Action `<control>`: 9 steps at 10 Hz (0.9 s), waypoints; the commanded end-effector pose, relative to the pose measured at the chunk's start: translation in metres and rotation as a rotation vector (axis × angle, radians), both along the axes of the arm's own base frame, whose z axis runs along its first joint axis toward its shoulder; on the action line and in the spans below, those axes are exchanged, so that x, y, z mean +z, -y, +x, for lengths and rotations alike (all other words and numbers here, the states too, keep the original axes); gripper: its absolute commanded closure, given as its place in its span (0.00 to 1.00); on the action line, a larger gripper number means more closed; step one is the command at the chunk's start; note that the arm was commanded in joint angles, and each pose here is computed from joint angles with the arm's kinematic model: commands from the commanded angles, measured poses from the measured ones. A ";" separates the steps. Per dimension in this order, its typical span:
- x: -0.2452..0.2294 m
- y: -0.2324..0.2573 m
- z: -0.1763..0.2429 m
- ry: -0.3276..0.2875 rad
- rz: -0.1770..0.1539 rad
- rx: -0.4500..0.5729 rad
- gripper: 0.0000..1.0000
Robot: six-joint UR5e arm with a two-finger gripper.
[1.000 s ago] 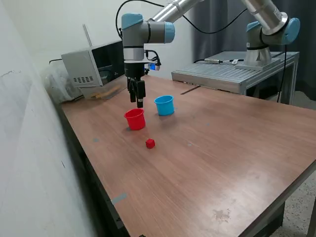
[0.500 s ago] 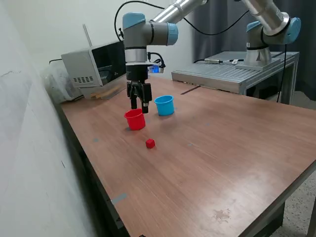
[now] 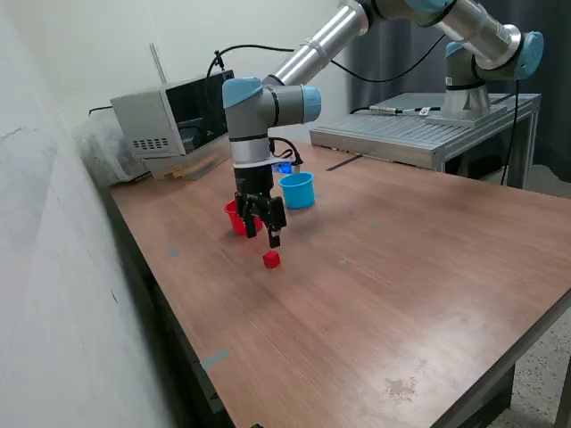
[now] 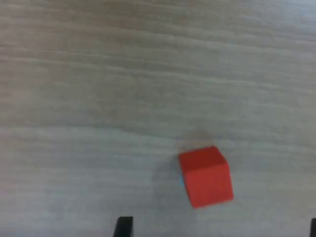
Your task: Place red objects in the red bin, and blue objects in the blue bin.
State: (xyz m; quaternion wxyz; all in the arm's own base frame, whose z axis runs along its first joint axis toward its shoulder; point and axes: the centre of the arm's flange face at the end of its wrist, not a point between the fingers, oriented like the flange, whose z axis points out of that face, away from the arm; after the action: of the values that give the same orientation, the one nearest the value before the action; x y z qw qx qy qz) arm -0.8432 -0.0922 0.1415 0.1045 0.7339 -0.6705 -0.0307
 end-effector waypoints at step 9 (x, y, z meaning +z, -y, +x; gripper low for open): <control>-0.028 0.008 0.000 0.027 0.011 0.051 1.00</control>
State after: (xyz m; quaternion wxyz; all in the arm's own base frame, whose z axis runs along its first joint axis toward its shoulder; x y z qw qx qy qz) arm -0.8429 -0.0986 0.1134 0.0935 0.7509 -0.6534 -0.0211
